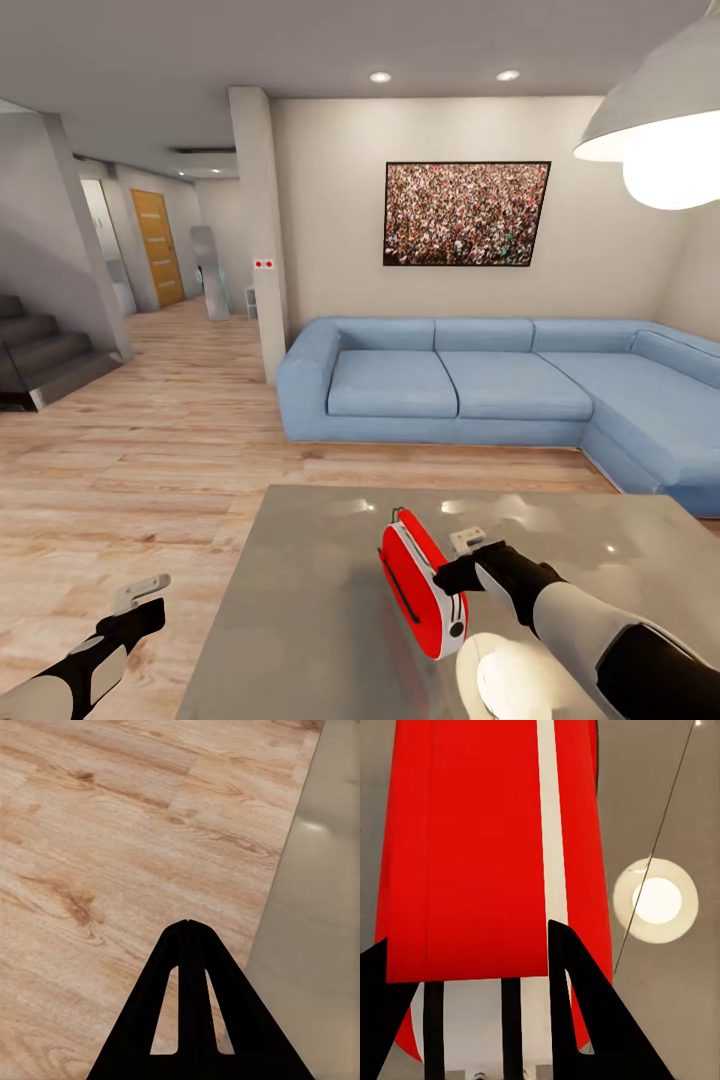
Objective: Turn on the radio receiver that's on the table in the living room.
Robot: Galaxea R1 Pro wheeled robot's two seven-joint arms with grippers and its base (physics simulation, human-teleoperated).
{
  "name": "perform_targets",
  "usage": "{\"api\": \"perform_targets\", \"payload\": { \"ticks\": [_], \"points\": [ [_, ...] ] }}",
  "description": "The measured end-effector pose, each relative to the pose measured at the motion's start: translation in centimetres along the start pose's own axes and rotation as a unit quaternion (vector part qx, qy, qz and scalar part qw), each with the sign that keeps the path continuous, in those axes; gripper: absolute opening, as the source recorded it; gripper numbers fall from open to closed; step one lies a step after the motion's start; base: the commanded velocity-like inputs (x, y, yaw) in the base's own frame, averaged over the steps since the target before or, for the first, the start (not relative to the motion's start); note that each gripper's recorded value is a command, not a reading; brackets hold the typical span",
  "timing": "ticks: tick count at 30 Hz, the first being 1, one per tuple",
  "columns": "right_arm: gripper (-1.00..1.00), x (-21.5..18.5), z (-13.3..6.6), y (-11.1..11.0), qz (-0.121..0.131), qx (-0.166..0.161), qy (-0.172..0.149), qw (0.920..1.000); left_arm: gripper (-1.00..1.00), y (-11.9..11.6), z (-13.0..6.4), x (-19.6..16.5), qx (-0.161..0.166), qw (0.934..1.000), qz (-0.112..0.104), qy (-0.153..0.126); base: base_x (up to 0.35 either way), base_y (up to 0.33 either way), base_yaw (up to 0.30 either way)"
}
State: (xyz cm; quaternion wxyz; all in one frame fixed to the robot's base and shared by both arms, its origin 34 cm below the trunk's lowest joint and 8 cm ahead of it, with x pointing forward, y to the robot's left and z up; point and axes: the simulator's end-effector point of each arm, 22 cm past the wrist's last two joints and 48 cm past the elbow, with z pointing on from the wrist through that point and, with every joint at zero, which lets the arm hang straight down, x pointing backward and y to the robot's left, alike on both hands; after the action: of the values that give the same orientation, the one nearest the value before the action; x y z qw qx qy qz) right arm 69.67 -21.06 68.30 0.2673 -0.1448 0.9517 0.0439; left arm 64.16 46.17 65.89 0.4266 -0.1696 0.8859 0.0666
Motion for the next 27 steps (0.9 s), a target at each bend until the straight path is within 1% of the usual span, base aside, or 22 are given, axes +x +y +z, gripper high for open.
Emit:
{"api": "perform_targets", "payload": {
  "ticks": [11, 27],
  "points": [
    [-1.0, 1.6, 1.6, -0.3, 0.002, 0.003, 0.006, 1.0, -1.0, 0.1, 1.1, 1.5, 0.0, 1.0, 0.0, 0.0, 0.0, 0.0, 0.0],
    [-1.0, 1.6, 1.6, -0.2, 0.002, 0.002, 0.006, 1.0, -1.0, 0.0, 1.1, 1.5, 0.0, 1.0, 0.0, 0.0, 0.0, 0.0, 0.0]
  ]
}}
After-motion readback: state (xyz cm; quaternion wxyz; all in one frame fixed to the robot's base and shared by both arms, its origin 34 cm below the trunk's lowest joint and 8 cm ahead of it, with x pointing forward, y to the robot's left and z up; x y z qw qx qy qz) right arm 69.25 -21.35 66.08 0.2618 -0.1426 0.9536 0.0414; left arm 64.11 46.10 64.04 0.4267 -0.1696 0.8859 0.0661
